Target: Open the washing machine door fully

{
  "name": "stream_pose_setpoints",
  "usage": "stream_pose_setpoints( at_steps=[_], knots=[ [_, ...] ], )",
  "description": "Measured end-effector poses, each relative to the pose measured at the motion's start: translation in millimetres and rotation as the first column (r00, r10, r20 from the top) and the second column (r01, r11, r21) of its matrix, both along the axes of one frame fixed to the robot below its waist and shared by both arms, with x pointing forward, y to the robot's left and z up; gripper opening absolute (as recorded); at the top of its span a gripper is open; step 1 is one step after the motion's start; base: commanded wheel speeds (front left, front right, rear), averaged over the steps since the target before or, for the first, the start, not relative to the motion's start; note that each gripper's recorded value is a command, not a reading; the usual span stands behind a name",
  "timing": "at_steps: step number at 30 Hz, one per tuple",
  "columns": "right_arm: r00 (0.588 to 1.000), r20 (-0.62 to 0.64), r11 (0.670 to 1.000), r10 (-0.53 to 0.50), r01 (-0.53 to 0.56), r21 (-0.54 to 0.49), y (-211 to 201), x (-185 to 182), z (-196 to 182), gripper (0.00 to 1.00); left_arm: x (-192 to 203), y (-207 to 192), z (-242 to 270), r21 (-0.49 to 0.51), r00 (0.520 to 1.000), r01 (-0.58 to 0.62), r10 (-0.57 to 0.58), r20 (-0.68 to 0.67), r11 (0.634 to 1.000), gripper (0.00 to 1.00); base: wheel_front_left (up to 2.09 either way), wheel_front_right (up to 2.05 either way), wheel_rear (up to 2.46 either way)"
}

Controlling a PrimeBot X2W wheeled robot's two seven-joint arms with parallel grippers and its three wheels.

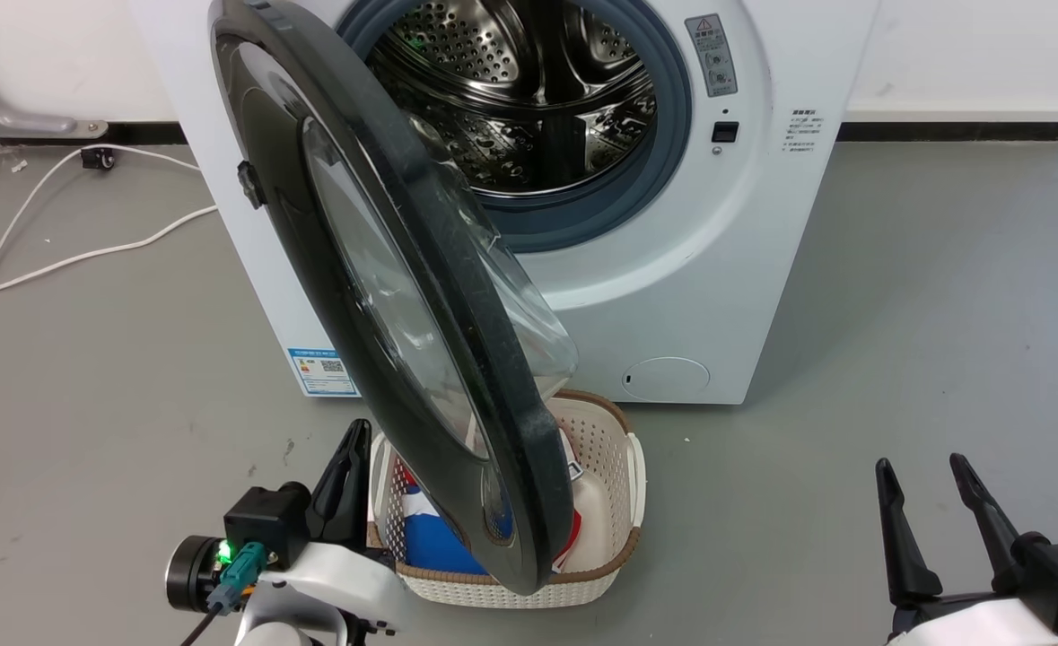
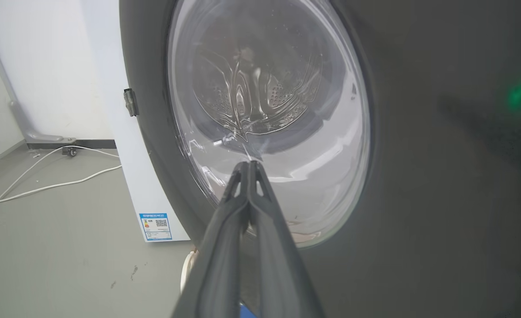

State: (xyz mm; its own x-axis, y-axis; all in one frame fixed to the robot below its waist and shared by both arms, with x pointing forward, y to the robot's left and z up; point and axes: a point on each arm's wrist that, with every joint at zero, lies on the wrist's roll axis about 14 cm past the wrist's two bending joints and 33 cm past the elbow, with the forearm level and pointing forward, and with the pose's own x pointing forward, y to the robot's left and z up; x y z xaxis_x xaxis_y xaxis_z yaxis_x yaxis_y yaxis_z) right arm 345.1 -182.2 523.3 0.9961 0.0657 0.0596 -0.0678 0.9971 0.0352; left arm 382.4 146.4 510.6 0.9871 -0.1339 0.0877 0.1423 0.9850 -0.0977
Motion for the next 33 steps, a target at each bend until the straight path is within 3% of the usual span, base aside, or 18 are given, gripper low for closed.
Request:
stream_pose_setpoints(
  at_steps=[5, 10, 14, 18, 25, 28, 33],
  knots=[
    [1.0, 0.008, 1.0, 0.008, -0.008, 0.007, 2, 4, 2, 1.0, 4, 5, 19, -0.015, 0.998, -0.021, 0.022, 0.055, 1.0, 0.0, 0.0, 0.0, 0.0],
    [1.0, 0.008, 1.0, 0.023, -0.023, 0.007, 7, 7, 2, 1.0, 10, 15, 73, -0.037, 0.976, -0.054, 0.06, 0.211, 0.998, 0.0, 0.0, 0.0, 0.0],
    [0.999, 0.011, 0.999, 0.035, -0.035, 0.007, 11, 8, 3, 1.0, 8, 14, 127, -0.038, 0.928, -0.053, 0.064, 0.367, 0.998, 0.0, 0.0, 0.0, 0.0],
    [0.999, 0.02, 0.999, 0.045, -0.045, 0.007, 14, 9, 6, 1.0, -6, 1, 185, -0.031, 0.848, -0.018, 0.031, 0.529, 0.999, 0.0, 0.0, 0.0, 0.0],
    [0.999, 0.024, 0.999, 0.044, -0.044, 0.007, 14, 9, 7, 1.0, -44, -56, 244, -0.008, 0.741, 0.178, -0.129, 0.659, 0.984, 0.0, 0.0, 0.0, 0.0],
    [0.999, 0.026, 0.999, 0.043, -0.043, 0.008, 13, 9, 7, 1.0, -56, -83, 248, -0.003, 0.73, 0.285, -0.215, 0.648, 0.959, 0.0, 0.0, 0.0, 0.0],
    [0.998, 0.03, 0.999, 0.046, -0.047, 0.01, 15, 9, 8, 1.0, -71, -130, 230, 0.003, 0.737, 0.462, -0.386, 0.555, 0.887, 0.0, 0.0, 0.0, 0.0]
  ],
)
